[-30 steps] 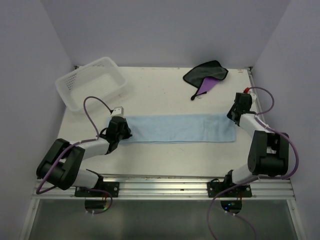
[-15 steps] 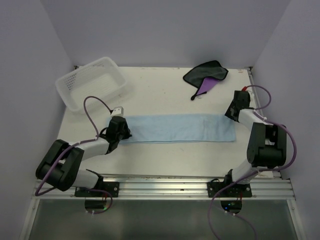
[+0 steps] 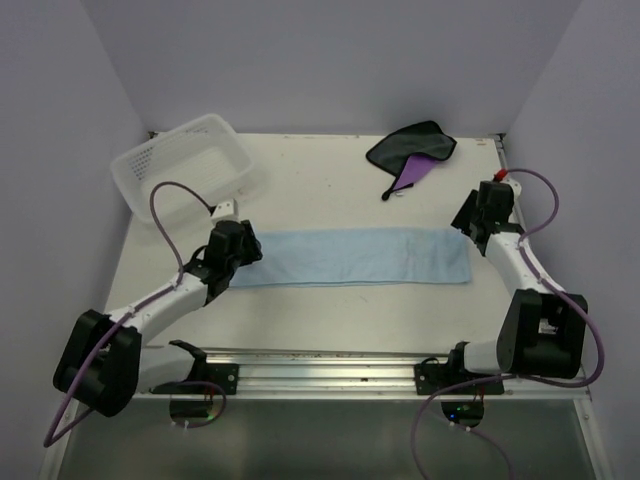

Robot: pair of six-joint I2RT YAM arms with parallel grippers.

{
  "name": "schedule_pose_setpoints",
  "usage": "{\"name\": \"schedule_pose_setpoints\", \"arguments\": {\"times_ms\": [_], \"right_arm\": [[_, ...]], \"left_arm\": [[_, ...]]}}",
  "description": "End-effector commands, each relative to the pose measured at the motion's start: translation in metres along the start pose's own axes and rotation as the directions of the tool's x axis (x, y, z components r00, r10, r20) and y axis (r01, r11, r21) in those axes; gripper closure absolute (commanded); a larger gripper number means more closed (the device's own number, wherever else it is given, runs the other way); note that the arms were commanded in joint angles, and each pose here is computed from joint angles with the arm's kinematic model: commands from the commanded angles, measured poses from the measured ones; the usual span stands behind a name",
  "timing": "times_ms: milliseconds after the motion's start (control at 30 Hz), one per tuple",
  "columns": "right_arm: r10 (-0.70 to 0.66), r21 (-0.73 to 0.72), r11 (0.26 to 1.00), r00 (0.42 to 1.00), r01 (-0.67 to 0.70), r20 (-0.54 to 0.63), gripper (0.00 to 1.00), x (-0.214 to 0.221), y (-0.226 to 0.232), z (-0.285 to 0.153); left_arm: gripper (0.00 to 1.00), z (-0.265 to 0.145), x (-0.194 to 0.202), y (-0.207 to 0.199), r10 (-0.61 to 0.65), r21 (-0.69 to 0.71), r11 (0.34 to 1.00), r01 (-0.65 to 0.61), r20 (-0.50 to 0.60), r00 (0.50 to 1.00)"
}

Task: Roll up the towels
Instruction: Fold the towel

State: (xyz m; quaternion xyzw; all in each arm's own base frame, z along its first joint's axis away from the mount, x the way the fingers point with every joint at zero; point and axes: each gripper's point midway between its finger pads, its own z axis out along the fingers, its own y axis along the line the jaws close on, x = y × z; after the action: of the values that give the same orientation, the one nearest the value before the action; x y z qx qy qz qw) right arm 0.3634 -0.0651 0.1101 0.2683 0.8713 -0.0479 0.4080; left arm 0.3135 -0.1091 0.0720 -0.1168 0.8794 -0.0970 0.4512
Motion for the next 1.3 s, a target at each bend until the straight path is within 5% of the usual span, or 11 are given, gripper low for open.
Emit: {"name": "schedule_pose_setpoints", "arguments": {"times_ms": [0, 167, 233, 567, 1267], "right_arm": [[0.036, -0.008, 0.999, 0.996, -0.037, -0.076, 0.42, 0.030, -0.005, -0.008], [0.089, 0.043, 0.995, 0.994, -0.086, -0.069, 0.40, 0.046, -0.021, -0.016], [0.133, 0.063, 0.990, 0.986, -0.127, -0.101, 0.40, 0.060, -0.026, -0.016], [0.188, 0.164, 0.973, 0.973, -0.165, -0.135, 0.41, 0.072, -0.058, -0.023], [0.235, 0.143, 0.969, 0.938, -0.204, -0.255, 0.43, 0.110, -0.066, -0.017]], "left_arm": [[0.44, -0.024, -0.048, -0.020, -0.050, 0.025, 0.999, 0.048, 0.079, 0.996], [0.23, -0.073, -0.111, -0.041, -0.037, 0.085, 0.996, 0.021, 0.195, 0.980], [0.01, -0.092, -0.133, -0.046, 0.003, 0.092, 0.995, -0.024, 0.222, 0.975], [0.01, -0.118, -0.160, -0.034, 0.185, 0.001, 0.981, -0.192, 0.266, 0.946], [0.00, -0.108, -0.136, -0.001, 0.184, -0.102, 0.982, -0.159, 0.325, 0.927]]}}
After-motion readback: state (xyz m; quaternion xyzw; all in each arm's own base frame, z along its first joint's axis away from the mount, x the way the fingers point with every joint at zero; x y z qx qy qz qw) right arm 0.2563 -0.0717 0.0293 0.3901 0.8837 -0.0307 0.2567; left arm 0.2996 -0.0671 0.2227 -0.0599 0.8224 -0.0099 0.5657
